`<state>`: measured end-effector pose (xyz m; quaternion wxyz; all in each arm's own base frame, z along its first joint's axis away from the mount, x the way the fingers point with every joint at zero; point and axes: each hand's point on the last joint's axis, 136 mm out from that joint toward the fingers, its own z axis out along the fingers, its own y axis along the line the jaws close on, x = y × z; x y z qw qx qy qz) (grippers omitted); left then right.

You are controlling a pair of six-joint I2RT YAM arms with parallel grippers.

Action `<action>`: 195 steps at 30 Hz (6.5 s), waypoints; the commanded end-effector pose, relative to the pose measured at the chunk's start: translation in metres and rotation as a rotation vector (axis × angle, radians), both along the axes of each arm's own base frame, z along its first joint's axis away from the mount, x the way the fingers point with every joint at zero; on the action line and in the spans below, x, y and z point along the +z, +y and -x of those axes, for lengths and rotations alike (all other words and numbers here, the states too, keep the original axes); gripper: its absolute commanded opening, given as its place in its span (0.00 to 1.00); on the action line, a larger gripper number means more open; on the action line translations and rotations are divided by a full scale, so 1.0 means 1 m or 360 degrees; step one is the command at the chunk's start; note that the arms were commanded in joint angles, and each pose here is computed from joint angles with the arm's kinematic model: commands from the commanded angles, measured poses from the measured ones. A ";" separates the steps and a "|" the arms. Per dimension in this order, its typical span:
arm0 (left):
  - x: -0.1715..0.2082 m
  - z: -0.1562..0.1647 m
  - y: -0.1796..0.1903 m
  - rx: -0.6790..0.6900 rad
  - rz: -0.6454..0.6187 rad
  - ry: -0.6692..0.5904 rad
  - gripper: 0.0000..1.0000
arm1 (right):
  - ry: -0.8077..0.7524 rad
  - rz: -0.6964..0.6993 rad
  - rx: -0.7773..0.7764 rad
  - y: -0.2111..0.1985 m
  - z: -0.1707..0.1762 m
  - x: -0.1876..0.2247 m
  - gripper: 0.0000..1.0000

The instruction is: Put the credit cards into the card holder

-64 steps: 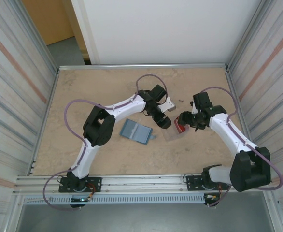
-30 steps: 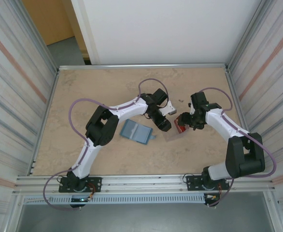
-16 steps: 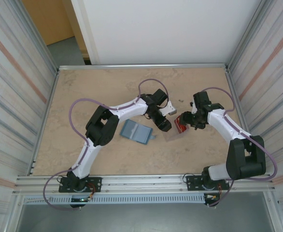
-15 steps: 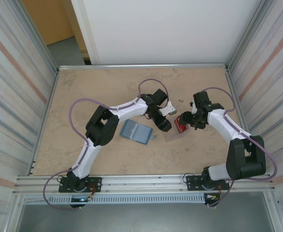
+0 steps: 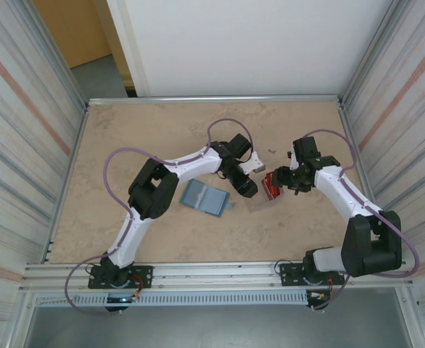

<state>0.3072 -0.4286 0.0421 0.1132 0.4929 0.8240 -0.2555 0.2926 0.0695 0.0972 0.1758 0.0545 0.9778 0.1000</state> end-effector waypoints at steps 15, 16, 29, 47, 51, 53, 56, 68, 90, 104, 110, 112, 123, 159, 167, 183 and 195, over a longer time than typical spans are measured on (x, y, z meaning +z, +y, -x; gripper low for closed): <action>-0.035 0.011 0.032 0.0002 -0.0250 0.0053 0.68 | -0.0018 0.0022 -0.0001 -0.007 0.004 0.005 0.48; -0.035 0.011 0.032 0.0001 -0.0247 0.0050 0.68 | -0.0019 0.0020 -0.0001 -0.007 0.004 0.005 0.46; -0.040 0.011 0.034 0.0001 -0.0262 0.0065 0.68 | -0.0021 -0.0037 0.0028 0.000 0.003 0.006 0.25; -0.036 0.010 0.038 0.0010 -0.0247 0.0074 0.68 | -0.0015 -0.0093 0.0070 0.007 0.003 0.005 0.04; -0.039 0.008 0.041 0.0025 -0.0261 0.0075 0.68 | -0.0018 -0.0103 0.0079 0.009 0.003 0.006 0.02; -0.035 0.008 0.040 0.0022 -0.0242 0.0076 0.68 | -0.0031 -0.0104 0.0084 0.009 0.003 0.009 0.02; -0.024 0.005 0.037 0.0034 -0.0210 0.0064 0.68 | -0.0064 -0.0135 0.0091 0.011 0.002 0.017 0.01; 0.085 -0.027 0.055 0.0113 -0.0017 -0.0235 0.85 | -0.0425 -0.0492 0.0159 0.041 -0.003 0.110 0.00; 0.234 0.043 0.149 0.0140 0.1111 0.0086 0.72 | -0.0868 -0.1539 0.0481 0.152 0.020 0.179 0.00; 0.255 0.056 0.141 0.0009 0.1331 0.0293 0.54 | -0.0865 -0.1636 0.0832 0.200 0.058 0.202 0.00; 0.249 0.060 0.139 -0.0009 0.1343 0.0327 0.42 | -0.0884 -0.1647 0.0857 0.205 0.058 0.207 0.00; 0.249 0.063 0.139 -0.0022 0.1345 0.0344 0.38 | -0.0887 -0.1661 0.0870 0.206 0.058 0.211 0.00; 0.245 0.070 0.133 -0.0078 0.1354 0.0374 0.00 | -0.0889 -0.1657 0.0862 0.210 0.053 0.204 0.04; 0.039 0.002 0.205 0.0287 -0.0112 -0.0065 0.00 | -0.0277 -0.1069 0.0313 0.187 0.045 0.049 0.00; -0.009 -0.009 0.220 0.0230 -0.0414 -0.0122 0.00 | -0.0172 -0.1045 0.0246 0.195 0.046 0.031 0.00; -0.001 0.018 0.236 0.0229 -0.0453 -0.0174 0.00 | 0.0102 -0.1106 0.0409 0.245 0.037 0.002 0.00; 0.004 0.006 0.241 0.0233 -0.0403 -0.0261 0.00 | 0.0252 -0.1144 0.0535 0.266 0.032 -0.008 0.00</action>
